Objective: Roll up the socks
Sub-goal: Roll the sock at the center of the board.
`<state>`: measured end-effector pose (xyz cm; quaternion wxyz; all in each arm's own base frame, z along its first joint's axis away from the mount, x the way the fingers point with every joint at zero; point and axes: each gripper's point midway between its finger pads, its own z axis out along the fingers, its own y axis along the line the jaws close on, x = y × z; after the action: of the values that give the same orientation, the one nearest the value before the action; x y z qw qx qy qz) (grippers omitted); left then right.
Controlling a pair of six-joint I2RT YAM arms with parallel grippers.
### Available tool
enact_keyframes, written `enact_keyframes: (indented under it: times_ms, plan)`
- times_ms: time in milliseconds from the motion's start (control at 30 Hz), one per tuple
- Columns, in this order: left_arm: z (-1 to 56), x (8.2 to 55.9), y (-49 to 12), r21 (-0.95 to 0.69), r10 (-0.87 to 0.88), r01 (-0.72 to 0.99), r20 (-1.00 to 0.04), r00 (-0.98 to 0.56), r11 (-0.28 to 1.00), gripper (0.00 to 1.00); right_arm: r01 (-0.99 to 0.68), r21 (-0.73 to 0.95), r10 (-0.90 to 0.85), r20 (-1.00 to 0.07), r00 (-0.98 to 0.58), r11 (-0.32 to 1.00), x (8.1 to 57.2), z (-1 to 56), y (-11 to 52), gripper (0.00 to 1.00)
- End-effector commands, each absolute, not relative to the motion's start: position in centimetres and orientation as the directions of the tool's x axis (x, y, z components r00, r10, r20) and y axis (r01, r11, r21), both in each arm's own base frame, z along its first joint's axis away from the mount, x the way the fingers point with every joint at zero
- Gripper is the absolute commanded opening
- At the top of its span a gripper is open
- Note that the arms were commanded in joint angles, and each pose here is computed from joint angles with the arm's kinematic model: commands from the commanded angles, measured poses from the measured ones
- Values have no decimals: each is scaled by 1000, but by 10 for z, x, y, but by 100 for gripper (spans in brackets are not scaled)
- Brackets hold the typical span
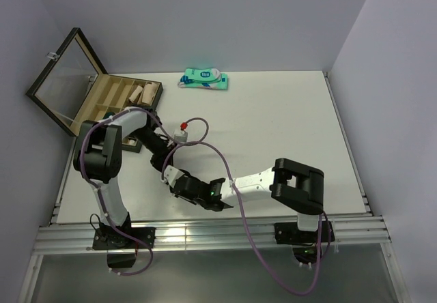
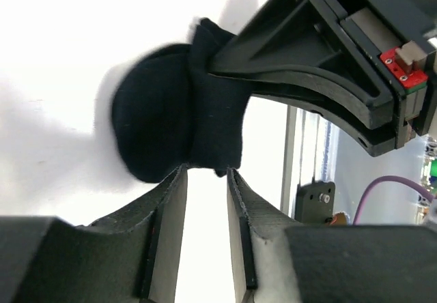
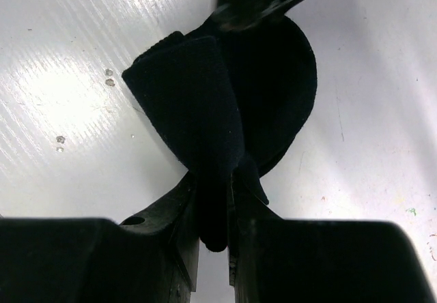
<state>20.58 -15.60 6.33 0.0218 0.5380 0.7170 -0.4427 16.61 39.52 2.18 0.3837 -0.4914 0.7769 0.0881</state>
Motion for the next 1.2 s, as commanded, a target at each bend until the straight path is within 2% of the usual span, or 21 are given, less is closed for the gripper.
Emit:
enact_keyframes:
  times_ms: [0, 267, 500, 700, 1033, 1167]
  plan:
    - [75, 219, -159, -606, 734, 794, -518, -440, 48, 34, -836, -260, -757, -603, -250, 483, 158, 3, 373, 2]
    - [55, 223, -166, -629, 730, 773, -493, -474, 77, 34, -837, -265, -764, -595, -248, 478, 158, 2, 373, 2]
    - [27, 212, -174, -654, 792, 749, -400, -461, 106, 30, -833, -269, -764, -594, -252, 484, 160, 2, 372, 2]
    - [11, 231, -180, -660, 796, 731, -342, -500, 175, 27, -847, -246, -763, -596, -251, 470, 155, 7, 370, 2]
    - [2, 256, -205, -563, 801, 794, -353, -483, 230, 21, -940, -15, -755, -599, -265, 342, 128, 27, 375, 1]
    - [4, 260, -219, -574, 795, 788, -360, -488, 224, 20, -946, 70, -796, -523, -304, 315, 124, 18, 366, 2]
